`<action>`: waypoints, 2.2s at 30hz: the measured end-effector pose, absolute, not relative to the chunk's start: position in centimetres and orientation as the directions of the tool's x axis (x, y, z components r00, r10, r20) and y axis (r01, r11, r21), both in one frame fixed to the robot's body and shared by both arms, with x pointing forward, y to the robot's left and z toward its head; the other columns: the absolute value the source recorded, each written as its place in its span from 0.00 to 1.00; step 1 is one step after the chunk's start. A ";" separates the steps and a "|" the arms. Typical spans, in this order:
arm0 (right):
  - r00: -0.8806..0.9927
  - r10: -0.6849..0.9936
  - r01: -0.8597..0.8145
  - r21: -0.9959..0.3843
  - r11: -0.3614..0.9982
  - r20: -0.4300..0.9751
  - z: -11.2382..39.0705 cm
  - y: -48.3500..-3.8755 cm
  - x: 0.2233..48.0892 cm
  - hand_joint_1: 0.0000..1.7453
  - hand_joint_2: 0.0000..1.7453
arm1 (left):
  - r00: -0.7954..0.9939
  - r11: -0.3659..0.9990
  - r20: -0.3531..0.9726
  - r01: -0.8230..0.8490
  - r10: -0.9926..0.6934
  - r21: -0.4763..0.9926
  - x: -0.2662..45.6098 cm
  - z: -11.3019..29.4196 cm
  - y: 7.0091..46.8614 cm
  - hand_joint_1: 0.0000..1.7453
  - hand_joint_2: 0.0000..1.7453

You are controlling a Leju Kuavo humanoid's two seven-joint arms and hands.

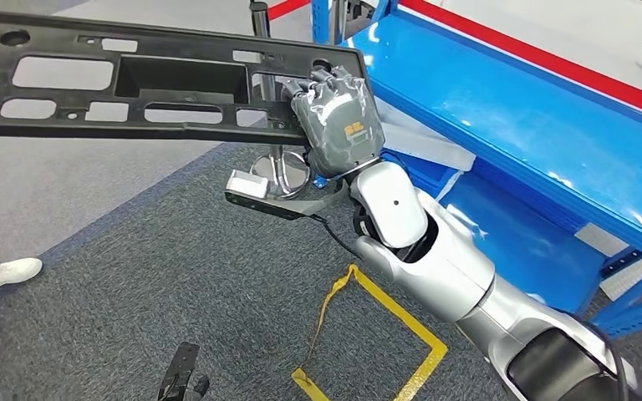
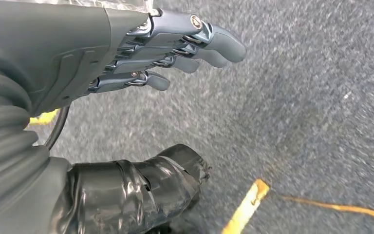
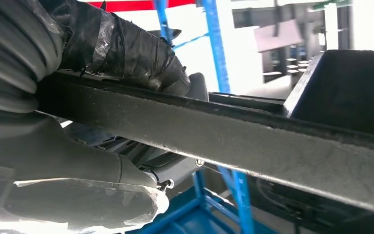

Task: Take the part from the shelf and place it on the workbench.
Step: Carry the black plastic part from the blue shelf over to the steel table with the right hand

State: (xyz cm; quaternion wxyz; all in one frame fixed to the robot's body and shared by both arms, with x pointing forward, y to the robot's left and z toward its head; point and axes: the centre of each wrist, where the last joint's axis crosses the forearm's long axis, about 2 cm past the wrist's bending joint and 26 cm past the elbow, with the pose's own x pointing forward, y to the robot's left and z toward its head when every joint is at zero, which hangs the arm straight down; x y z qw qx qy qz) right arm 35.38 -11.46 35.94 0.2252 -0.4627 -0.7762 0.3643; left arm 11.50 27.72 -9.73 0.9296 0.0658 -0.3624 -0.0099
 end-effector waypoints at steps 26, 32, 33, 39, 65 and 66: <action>-0.471 0.882 0.574 -0.769 0.281 -0.029 36.1 -11.2 34.8 1.00 1.00 | 0.738 0.992 0.671 -0.016 -0.075 0.129 11.5 -9.7 27.8 0.00 1.00; -0.472 0.881 0.577 -0.766 0.284 -0.028 36.1 -11.3 34.7 1.00 1.00 | 0.739 0.994 0.670 -0.008 -0.069 0.111 11.4 -9.8 27.8 0.00 1.00; -0.472 0.881 0.578 -0.765 0.285 -0.028 36.1 -11.3 34.7 1.00 1.00 | 0.739 0.994 0.670 -0.008 -0.069 0.111 11.3 -9.8 27.8 0.00 1.00; -0.474 0.880 0.584 -0.759 0.288 -0.031 36.4 -11.3 34.6 1.00 1.00 | 0.745 0.994 0.664 -0.005 -0.069 0.109 10.9 -9.9 27.8 0.00 1.00; -0.492 0.870 0.550 -0.773 0.317 0.006 35.8 -11.4 34.5 1.00 1.00 | 0.745 0.997 0.665 0.002 -0.054 0.079 11.5 -9.8 27.7 0.00 1.00; -0.492 0.870 0.550 -0.773 0.317 0.006 35.8 -11.4 34.5 1.00 1.00 | 0.745 0.997 0.665 0.002 -0.054 0.079 11.5 -9.8 27.7 0.00 1.00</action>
